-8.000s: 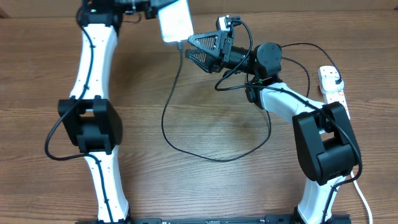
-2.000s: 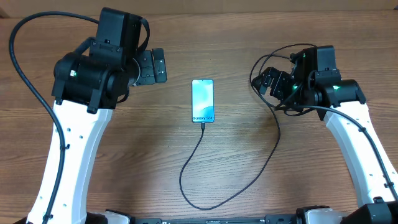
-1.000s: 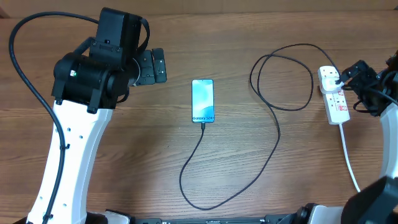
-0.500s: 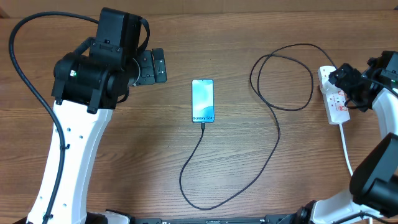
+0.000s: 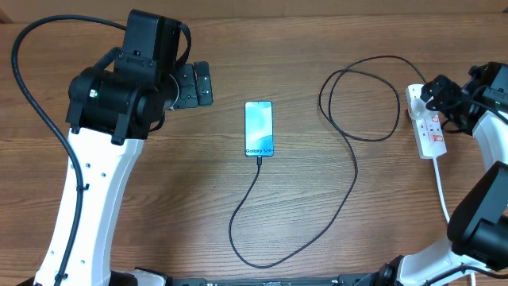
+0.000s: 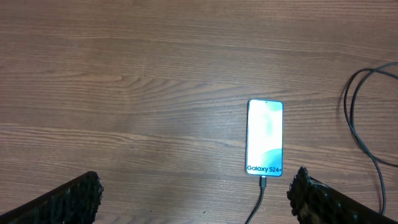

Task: Plug charger to phone and switch on socket
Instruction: 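Move the right gripper over the white power strip's switch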

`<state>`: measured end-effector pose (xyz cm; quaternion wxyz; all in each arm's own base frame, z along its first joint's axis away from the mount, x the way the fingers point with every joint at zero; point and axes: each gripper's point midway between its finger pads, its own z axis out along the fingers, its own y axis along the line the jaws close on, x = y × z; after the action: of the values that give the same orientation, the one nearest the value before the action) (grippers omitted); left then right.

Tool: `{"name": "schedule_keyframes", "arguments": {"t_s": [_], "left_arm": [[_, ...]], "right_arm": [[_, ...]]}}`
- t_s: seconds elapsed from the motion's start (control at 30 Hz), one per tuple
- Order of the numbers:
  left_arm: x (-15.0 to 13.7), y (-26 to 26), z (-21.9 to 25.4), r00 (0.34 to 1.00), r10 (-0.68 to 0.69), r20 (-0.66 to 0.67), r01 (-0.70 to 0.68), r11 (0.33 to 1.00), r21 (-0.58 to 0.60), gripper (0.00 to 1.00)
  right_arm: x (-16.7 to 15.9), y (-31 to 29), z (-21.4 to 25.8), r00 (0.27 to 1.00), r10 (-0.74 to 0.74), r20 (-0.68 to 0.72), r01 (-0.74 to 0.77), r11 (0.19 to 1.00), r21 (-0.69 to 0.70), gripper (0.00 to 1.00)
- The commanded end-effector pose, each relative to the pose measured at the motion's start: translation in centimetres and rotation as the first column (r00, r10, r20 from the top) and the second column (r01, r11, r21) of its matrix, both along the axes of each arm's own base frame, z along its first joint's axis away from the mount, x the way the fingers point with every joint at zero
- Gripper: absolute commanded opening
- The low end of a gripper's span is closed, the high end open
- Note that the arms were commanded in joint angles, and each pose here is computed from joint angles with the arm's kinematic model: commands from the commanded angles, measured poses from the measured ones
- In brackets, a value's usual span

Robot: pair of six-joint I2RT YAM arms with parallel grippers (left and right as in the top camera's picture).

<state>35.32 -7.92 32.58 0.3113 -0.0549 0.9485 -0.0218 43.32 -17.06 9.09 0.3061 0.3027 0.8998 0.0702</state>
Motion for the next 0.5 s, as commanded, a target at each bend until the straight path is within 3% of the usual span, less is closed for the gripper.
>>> {"name": "schedule_keyframes", "arguments": {"t_s": [0.0,0.47], "left_arm": [[0.0,0.3,0.3,1.0,-0.006,0.012,0.005,1.0,0.022,1.0],[0.0,0.3,0.3,1.0,-0.006,0.011,0.005,1.0,0.022,1.0]], "right_arm": [[0.2,-0.1,-1.2,1.0,0.015,-0.015,-0.015,1.0,0.006,0.99],[0.8,1.3,-4.4,0.996,0.089,-0.031,-0.086,0.993,0.085,1.0]]}}
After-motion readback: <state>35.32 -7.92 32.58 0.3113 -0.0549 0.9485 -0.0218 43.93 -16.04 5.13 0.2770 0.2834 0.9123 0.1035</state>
